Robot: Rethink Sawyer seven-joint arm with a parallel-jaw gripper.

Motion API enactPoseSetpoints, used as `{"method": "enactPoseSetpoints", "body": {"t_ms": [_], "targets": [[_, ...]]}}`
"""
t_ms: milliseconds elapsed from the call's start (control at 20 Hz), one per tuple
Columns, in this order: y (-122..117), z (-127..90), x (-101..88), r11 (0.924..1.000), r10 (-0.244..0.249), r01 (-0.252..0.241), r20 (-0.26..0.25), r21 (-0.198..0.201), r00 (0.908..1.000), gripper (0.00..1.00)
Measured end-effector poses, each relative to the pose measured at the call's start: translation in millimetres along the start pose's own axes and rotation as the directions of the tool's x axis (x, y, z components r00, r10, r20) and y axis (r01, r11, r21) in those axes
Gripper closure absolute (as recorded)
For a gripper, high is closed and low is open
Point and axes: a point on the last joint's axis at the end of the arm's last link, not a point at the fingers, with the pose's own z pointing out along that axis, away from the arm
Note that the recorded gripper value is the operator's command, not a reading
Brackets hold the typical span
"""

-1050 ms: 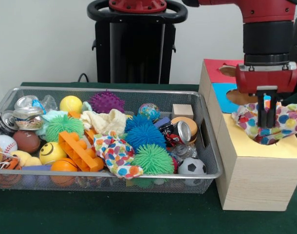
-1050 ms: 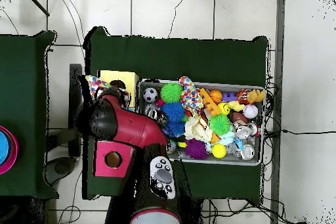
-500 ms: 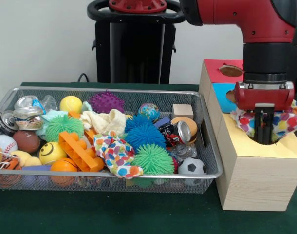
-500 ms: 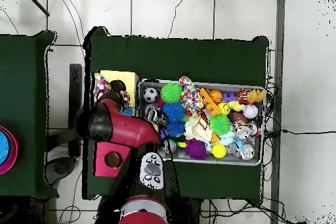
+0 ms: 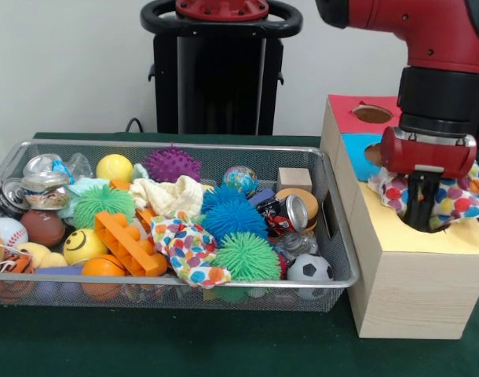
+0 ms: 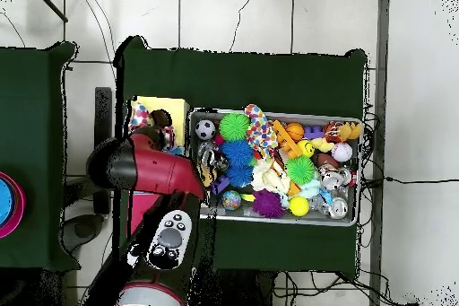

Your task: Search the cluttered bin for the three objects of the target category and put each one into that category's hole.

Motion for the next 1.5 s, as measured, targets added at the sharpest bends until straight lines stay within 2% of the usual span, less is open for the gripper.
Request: {"method": "enactPoseSetpoints", "body": {"t_ms": [200,400,550,600,700,850,1000,1200,1500], "targets": [[-3.4,-5.9,-7.4,0.9999,-0.011,0.011,-0.06,0.007,0.9981,1.0],[-6.0,-7.4,-11.5,1.0,-0.006,0.006,-0.088,0.002,0.9961,1.0],[-8.3,-8.0,-13.7,0.9999,0.006,-0.007,-0.09,-0.009,0.996,1.0],[-13.2,-9.3,-16.7,0.9991,0.03,-0.033,-0.091,-0.028,0.9954,1.0],[-16.8,-10.0,-18.8,0.998,0.045,-0.049,-0.09,-0.04,0.9949,1.0],[-33.0,-14.0,-29.3,0.9898,0.109,-0.116,-0.075,-0.083,0.9912,1.0],[-42.6,-22.5,-35.4,0.982,0.147,-0.153,-0.068,-0.11,0.9869,1.0],[-44.5,-41.4,-40.5,0.9766,0.162,-0.169,-0.06,-0.133,0.9849,1.0],[-32.0,-68.5,-46.4,0.9733,0.156,-0.16,-0.037,-0.165,0.9871,1.0]]}}
